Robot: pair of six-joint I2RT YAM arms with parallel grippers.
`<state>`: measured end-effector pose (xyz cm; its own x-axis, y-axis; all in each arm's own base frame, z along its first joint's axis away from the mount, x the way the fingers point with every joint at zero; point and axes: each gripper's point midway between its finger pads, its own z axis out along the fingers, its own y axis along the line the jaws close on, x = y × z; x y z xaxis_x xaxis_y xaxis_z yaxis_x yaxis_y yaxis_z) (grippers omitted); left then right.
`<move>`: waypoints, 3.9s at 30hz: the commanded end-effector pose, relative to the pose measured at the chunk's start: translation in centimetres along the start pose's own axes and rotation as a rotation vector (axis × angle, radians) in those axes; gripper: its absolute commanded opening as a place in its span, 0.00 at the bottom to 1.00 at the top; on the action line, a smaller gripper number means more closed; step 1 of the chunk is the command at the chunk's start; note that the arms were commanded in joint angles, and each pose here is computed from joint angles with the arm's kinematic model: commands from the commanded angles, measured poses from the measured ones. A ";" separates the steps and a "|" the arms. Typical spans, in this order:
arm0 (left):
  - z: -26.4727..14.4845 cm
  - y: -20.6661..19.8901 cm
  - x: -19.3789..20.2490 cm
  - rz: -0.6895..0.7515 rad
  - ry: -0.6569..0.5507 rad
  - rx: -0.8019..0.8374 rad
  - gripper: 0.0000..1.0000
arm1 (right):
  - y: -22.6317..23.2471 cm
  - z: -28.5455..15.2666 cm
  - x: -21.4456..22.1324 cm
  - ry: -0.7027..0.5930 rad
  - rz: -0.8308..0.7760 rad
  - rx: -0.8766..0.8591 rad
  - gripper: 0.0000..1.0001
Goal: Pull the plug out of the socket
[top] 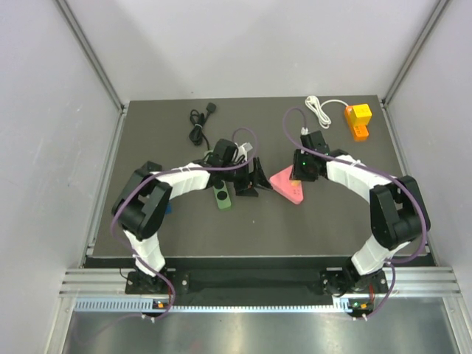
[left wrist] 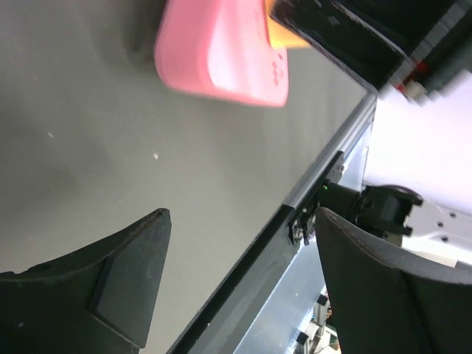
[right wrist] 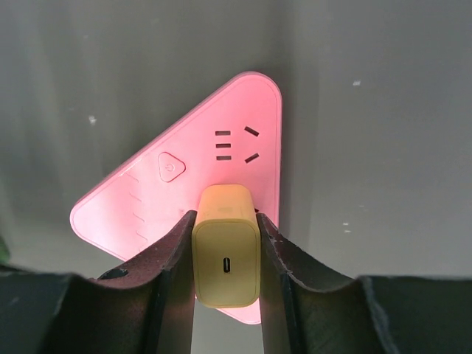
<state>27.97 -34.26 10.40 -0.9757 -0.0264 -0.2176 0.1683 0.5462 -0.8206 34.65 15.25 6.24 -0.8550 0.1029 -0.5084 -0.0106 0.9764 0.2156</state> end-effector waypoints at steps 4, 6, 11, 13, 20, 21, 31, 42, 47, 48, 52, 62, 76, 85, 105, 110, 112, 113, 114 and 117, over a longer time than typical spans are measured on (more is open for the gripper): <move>2.0 -1.0 -3.1 0.018 -0.061 0.023 0.79 | 3.9 -0.4 -1.1 -0.045 0.005 -0.125 0.00; 2.8 -0.2 -3.2 -0.015 -0.054 0.015 0.76 | 4.3 -0.3 -0.8 -0.035 -0.001 -0.141 0.00; 4.2 0.6 -4.0 -0.059 -0.067 0.017 0.69 | 4.8 -0.1 -0.2 -0.019 -0.009 -0.151 0.00; 4.4 0.6 -4.0 -0.075 -0.067 0.018 0.67 | 4.9 -0.2 -0.2 -0.020 -0.012 -0.153 0.00; 4.5 2.3 -4.4 -0.074 -0.083 -0.072 0.58 | 5.9 -0.6 -0.5 -0.031 -0.034 -0.169 0.00; 4.5 2.4 -4.5 -0.074 -0.088 -0.078 0.53 | 6.1 -0.7 -0.4 -0.031 -0.040 -0.171 0.00; 4.8 7.0 -3.4 -0.185 -0.086 -0.277 0.00 | 5.2 -0.6 -0.3 -0.072 -0.056 -0.108 0.00; 2.9 12.6 -0.8 -0.211 -0.107 -0.532 0.00 | 5.2 -2.2 -2.0 -0.044 0.053 -0.281 0.00; 2.7 13.3 -0.2 -0.216 -0.114 -0.554 0.00 | 3.9 -2.8 -2.2 -0.028 0.111 -0.359 0.00; 2.6 13.5 -0.1 -0.218 -0.113 -0.554 0.00 | 3.2 -2.8 -2.5 -0.032 0.128 -0.354 0.00; 2.6 13.4 0.1 -0.224 -0.114 -0.550 0.00 | 1.8 -3.1 -2.9 -0.062 0.089 -0.269 0.00; 2.1 13.2 -0.3 -0.221 -0.146 -0.574 0.00 | 4.8 -2.0 -0.4 -0.046 -0.065 -0.147 0.00; 1.8 13.7 0.1 -0.227 -0.147 -0.595 0.00 | 3.2 -3.8 -2.6 -0.084 -0.024 -0.189 0.00; 1.7 13.6 0.1 -0.224 -0.150 -0.595 0.00 | 2.1 -4.2 -3.1 -0.101 0.059 -0.260 0.00; 1.5 11.6 -0.9 -0.098 -0.139 -0.526 0.01 | -10.7 -6.1 1.0 -0.103 0.269 0.116 0.01; 1.7 10.8 -1.2 -0.083 -0.132 -0.499 0.30 | -10.0 -5.7 2.5 -0.052 0.314 -0.025 0.07; 1.6 10.7 -1.1 -0.078 -0.131 -0.498 0.43 | -9.4 -5.4 3.7 -0.017 0.322 -0.092 0.12; 1.5 10.7 -1.2 -0.077 -0.134 -0.497 0.46 | -9.0 -5.4 4.1 0.000 0.324 -0.120 0.16; 1.4 10.4 -1.4 -0.072 -0.143 -0.493 0.51 | -8.7 -5.2 4.9 0.026 0.329 -0.142 0.17; 1.2 10.1 -1.6 -0.060 -0.156 -0.487 0.63 | -7.8 -5.3 6.2 0.054 0.339 -0.198 0.19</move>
<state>32.58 -33.12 4.70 -0.9361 -0.2143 -0.2788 0.0140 0.7694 -0.6387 26.67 5.47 4.65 -0.8452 0.4210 -0.3292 0.2669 0.8662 0.4225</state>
